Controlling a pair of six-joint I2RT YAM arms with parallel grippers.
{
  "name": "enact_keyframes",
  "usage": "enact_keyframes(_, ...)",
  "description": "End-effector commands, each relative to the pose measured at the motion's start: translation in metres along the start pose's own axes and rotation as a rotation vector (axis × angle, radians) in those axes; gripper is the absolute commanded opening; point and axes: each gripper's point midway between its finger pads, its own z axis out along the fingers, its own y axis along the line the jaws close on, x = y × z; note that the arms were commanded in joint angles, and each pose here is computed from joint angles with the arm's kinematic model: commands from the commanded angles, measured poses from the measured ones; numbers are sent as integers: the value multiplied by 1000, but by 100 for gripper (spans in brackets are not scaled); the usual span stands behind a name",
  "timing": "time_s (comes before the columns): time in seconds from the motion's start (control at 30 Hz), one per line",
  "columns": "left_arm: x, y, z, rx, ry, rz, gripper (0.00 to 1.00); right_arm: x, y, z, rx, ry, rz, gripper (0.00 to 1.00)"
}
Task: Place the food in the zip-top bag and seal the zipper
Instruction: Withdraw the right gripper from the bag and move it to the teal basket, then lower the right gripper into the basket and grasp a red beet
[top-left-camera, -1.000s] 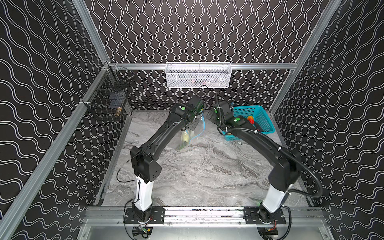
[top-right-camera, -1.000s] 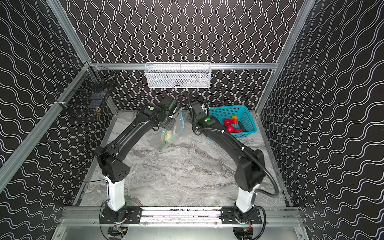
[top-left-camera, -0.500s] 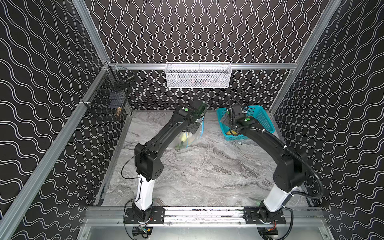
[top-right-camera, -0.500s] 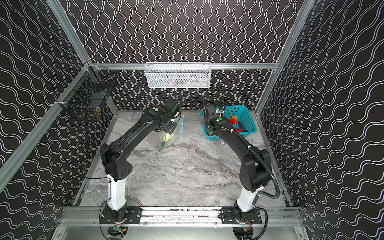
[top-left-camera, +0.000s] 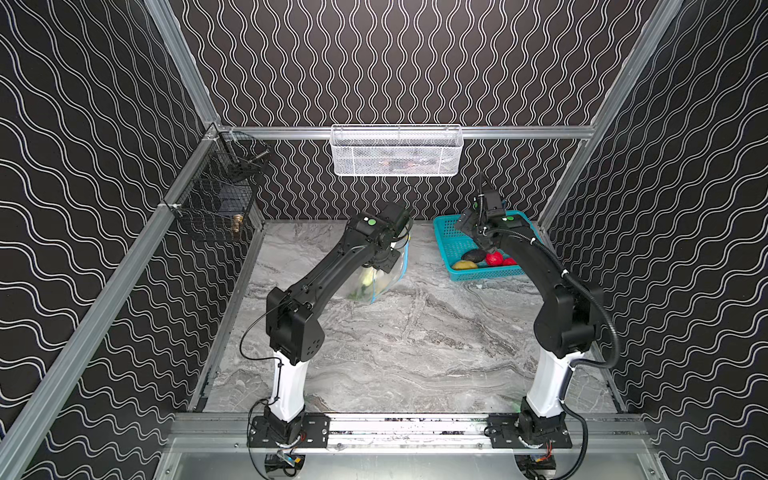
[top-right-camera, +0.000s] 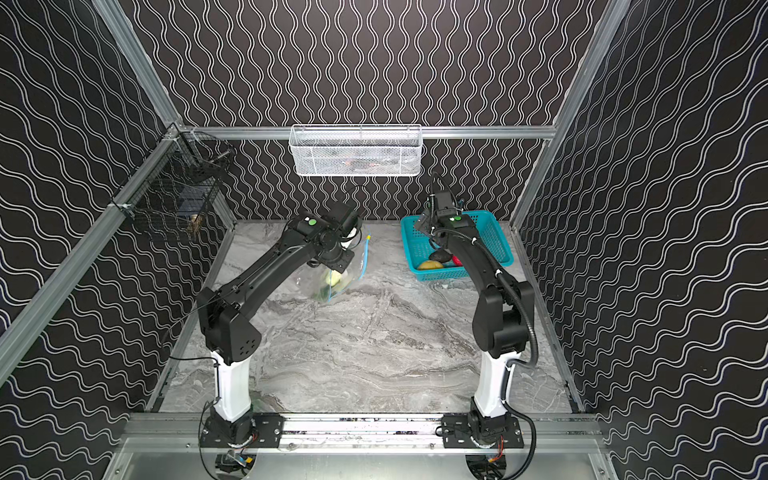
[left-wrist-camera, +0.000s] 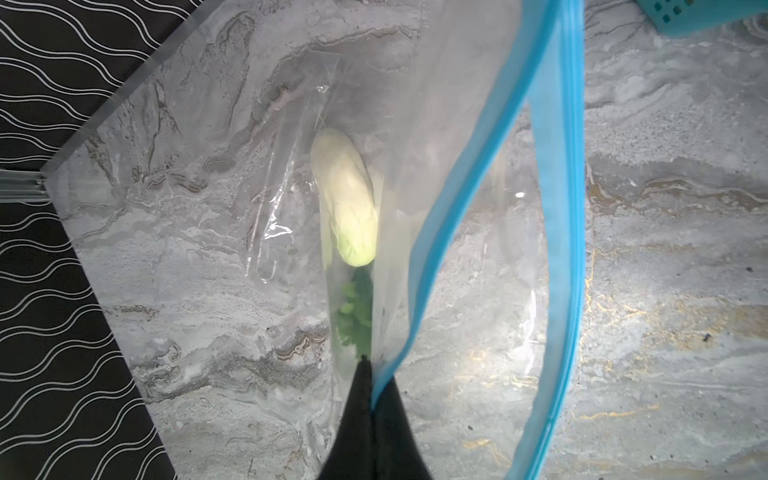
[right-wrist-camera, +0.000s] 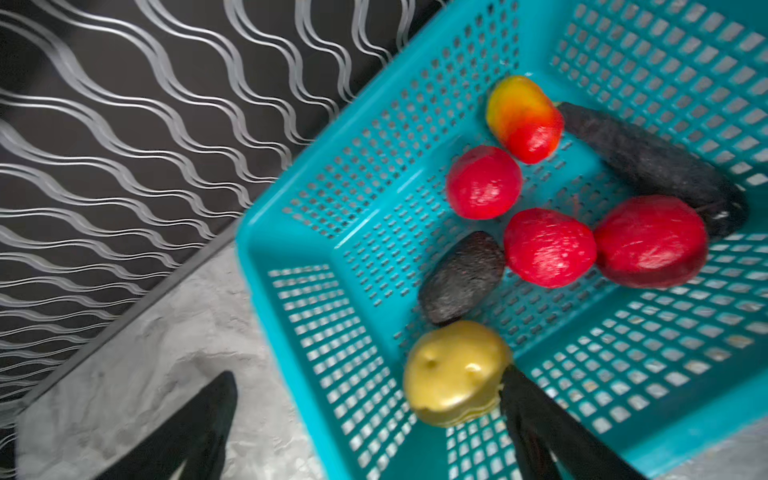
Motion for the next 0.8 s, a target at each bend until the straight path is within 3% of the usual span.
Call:
enact_keyframes(0.0,-4,-2,0,16,-27,3,0,-4,-12,6,17,26,-5,100)
enact_keyframes(0.33,-3,-19,12,97,1,-3,0,-38,-80,47,108,53,129,100)
enact_keyframes(0.77,0,-33,4,189,-43,-16,0,-51,-86,98,68,92,168,98)
